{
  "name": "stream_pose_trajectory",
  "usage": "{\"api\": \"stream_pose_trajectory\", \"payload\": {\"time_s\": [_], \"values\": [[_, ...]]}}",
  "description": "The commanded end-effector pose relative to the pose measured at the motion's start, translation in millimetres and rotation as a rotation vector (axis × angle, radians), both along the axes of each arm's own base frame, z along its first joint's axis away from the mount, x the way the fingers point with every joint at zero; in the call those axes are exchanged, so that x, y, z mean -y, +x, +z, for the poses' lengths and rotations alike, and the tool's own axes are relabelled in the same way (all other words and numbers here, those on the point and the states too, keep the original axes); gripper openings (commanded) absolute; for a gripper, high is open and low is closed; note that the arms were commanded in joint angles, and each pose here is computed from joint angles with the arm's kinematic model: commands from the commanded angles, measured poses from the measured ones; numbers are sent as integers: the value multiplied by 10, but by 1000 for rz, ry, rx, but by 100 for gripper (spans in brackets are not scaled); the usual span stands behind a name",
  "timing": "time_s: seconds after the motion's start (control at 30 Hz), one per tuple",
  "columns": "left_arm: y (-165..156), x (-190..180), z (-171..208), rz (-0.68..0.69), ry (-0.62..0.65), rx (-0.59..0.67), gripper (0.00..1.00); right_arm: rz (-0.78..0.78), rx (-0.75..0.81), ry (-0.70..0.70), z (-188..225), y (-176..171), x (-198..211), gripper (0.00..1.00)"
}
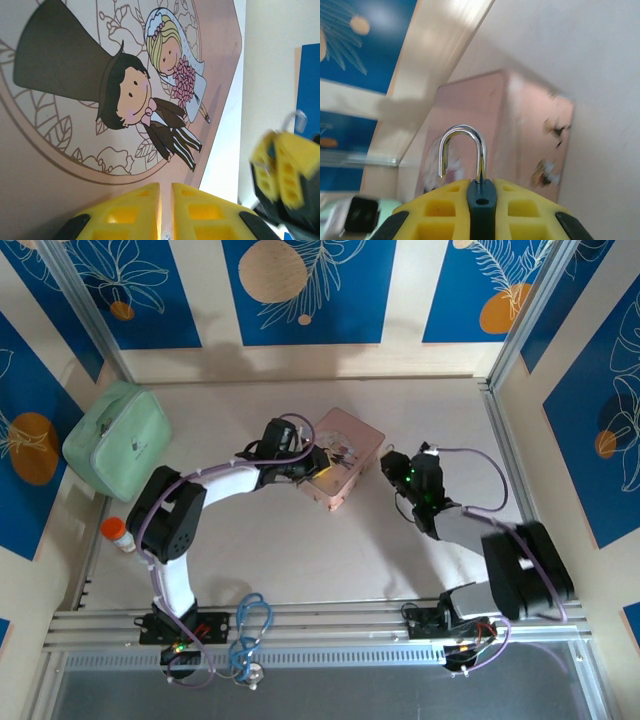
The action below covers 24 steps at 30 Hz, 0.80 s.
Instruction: Unlock the padlock with the key
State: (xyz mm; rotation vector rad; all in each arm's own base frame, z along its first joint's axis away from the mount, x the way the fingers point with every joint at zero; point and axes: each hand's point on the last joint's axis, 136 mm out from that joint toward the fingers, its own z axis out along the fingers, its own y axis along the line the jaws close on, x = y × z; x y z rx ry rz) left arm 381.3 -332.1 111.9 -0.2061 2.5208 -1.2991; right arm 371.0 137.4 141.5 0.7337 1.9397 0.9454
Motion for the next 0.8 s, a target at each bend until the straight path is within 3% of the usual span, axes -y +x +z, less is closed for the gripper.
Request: {"api": "stream_pose_trajectory", "payload": {"time_s": [0.0,0.1,0.23,0.37,0.53,0.77], "values": [[-163,-556,-734,72,248,-194,17,129,-223,-188,-421,-509,-194,0],[-85,-505,-485,51,241,-148,21,196,-354,-323,-573,-929,-346,0],[-105,-403,-45,23,219,-69,26,246,-503,-354,-759,-1319,-412,0],[-476,-201,218,-51,233,-17,26,340,-584,-343,-823,-1449,-521,0],[-950,-106,133,-88,232,-51,24,443,-642,-340,-921,-1516,-689,1],[-1107,123,-53,-112,211,-90,22,423,-647,-350,-950,-1460,-644,34]]}}
